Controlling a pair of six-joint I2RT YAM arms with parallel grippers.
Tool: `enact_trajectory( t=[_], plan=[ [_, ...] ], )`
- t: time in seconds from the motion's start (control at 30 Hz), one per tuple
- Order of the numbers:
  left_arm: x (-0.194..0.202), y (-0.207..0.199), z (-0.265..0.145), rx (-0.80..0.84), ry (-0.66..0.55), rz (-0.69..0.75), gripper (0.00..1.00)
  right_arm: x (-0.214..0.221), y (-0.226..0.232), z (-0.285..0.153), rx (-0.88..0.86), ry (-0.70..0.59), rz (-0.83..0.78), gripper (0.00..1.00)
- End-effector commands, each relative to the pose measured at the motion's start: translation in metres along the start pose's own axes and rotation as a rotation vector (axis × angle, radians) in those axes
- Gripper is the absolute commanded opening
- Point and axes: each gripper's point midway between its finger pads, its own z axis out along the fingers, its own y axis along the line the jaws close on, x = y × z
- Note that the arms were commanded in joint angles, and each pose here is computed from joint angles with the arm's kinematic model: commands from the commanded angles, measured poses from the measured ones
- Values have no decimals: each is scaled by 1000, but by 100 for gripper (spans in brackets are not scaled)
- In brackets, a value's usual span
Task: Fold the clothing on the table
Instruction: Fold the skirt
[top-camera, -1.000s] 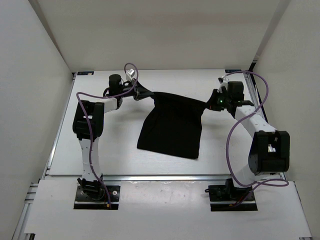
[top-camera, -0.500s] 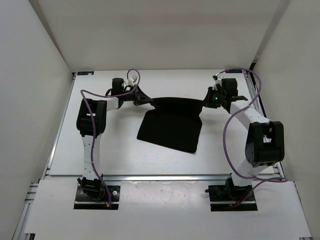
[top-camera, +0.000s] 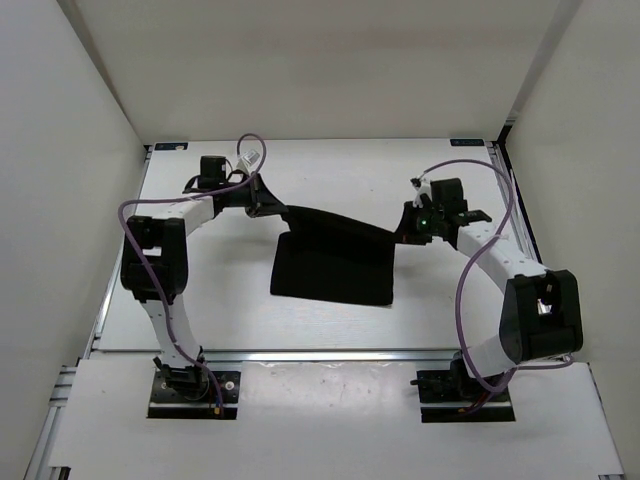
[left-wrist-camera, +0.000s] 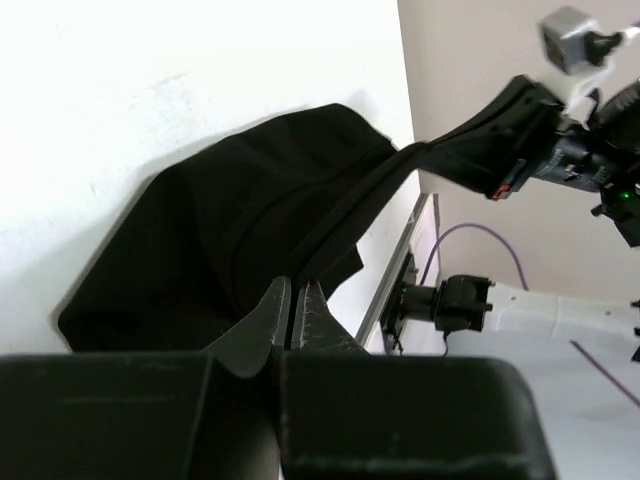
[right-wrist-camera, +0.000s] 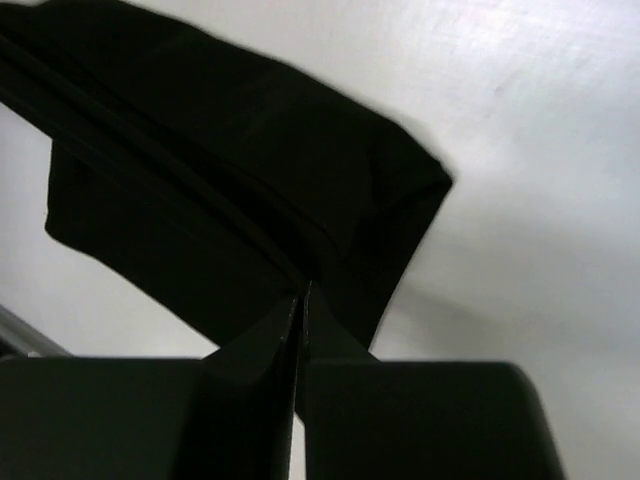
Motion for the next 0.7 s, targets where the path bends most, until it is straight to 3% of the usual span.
enact_trajectory(
  t=[0.0, 0.27, 0.43, 0.67],
  plan=[
    [8, 1, -23, -47, -13, 60, 3, 33, 0, -11, 32, 91, 50, 0],
    [70, 2, -13, -260, 120, 189, 1, 49, 6, -27, 44, 129, 95, 0],
    [73, -8, -21, -274, 75, 215, 0, 39, 18, -42, -2, 90, 101, 0],
    [74, -17, -36, -295, 46, 236, 1, 75, 34, -49, -39, 197, 70, 0]
  ],
)
